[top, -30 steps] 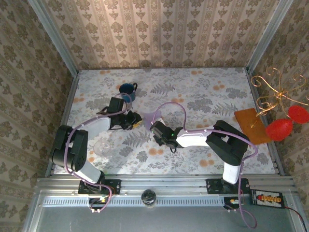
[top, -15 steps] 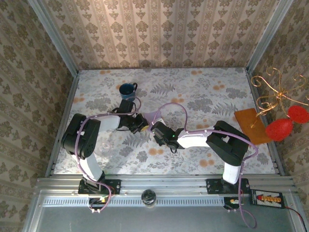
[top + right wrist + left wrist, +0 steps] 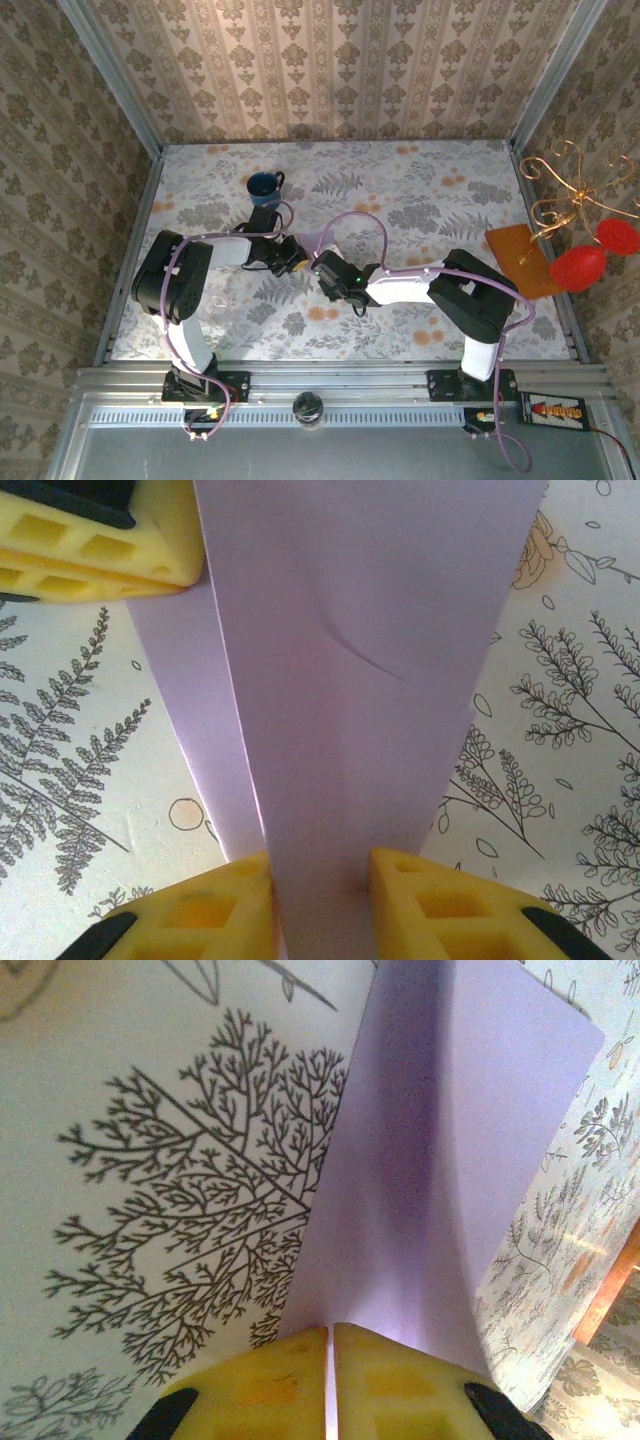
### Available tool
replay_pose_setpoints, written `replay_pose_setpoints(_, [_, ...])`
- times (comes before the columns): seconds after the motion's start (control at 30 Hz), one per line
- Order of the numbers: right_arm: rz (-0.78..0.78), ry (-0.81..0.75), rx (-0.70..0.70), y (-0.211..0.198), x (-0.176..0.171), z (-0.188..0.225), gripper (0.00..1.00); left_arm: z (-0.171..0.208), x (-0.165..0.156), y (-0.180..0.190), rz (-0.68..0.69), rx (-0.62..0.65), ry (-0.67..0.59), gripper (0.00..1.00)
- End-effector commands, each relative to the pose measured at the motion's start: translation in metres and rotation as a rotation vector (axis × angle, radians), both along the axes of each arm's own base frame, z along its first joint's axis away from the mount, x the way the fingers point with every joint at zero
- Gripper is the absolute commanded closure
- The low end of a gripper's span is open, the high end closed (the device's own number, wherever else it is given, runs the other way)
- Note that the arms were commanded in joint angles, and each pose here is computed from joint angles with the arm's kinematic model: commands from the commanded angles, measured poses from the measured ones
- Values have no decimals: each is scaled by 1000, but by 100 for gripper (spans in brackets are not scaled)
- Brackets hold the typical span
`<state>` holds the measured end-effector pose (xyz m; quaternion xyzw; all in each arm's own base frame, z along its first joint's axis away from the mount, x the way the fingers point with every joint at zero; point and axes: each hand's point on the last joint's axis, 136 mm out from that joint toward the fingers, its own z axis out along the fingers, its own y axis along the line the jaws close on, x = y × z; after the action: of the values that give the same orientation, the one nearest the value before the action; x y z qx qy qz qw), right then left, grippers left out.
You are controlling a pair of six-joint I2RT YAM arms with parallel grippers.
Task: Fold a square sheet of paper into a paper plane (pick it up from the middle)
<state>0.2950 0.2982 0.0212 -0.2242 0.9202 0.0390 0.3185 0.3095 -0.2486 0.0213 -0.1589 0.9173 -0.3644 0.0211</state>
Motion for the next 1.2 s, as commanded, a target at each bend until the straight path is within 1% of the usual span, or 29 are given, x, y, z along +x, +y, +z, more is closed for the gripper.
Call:
replay_pose_setpoints(0.0, [-20, 19, -23, -2, -3, 4, 70, -7, -3, 2, -7, 30, 22, 90])
replay_pose_setpoints(0.2, [-35, 16, -23, 1, 1, 7, 69, -8, -4, 2, -10, 34, 23, 90])
replay_pose_setpoints(0.67, [-37, 28, -24, 5, 3, 2, 69, -7, -4, 2, -10, 31, 24, 90])
replay_pose_setpoints(0.73, [-36, 30, -26, 5, 2, 1, 68, -7, -11, -7, -39, 30, 22, 90])
replay_pose_setpoints(0.83, [-39, 27, -24, 5, 3, 2, 67, -6, -11, -7, -42, 29, 21, 90])
replay_pose_setpoints(1.07, [-39, 17, -14, 7, 5, 7, 68, -7, -11, -7, -41, 32, 23, 90])
replay_pose_setpoints(1.17, [-41, 20, -22, 5, 4, 5, 70, -7, -11, -6, -37, 36, 21, 90])
